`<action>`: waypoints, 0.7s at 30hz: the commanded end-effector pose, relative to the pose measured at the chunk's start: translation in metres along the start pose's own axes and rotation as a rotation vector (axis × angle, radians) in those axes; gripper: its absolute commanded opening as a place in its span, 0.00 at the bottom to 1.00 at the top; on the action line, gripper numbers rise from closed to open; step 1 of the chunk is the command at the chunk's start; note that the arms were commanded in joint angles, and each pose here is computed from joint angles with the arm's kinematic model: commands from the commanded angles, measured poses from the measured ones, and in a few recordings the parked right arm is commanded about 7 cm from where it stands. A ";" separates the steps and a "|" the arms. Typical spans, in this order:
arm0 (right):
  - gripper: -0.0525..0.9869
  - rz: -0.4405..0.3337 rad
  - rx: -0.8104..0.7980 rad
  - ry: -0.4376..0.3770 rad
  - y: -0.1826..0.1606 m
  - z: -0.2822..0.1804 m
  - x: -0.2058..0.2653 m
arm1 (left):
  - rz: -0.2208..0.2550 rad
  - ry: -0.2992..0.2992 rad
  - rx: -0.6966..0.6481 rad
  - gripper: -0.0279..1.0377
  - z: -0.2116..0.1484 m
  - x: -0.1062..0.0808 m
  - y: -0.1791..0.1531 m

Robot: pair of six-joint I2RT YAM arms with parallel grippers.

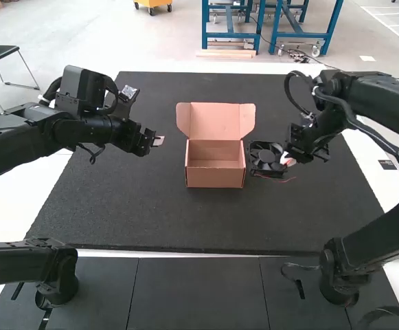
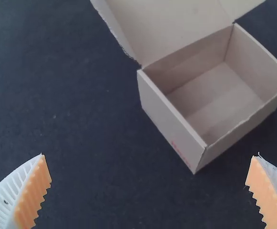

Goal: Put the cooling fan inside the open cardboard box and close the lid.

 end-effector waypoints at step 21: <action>0.03 -0.072 -0.027 0.141 0.003 0.042 0.098 | -0.058 0.008 -0.060 0.93 -0.005 0.001 0.013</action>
Point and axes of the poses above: each hand's point on the last joint's axis, 136 mm out from that joint toward the fingers, its own z axis out along the fingers, its own x axis along the line the jaws close on, y = z × x, the point moved 10 cm from there along -z, back along the fingers, and after that the axes turned 12 degrees about -z, right-handed, at the moved point
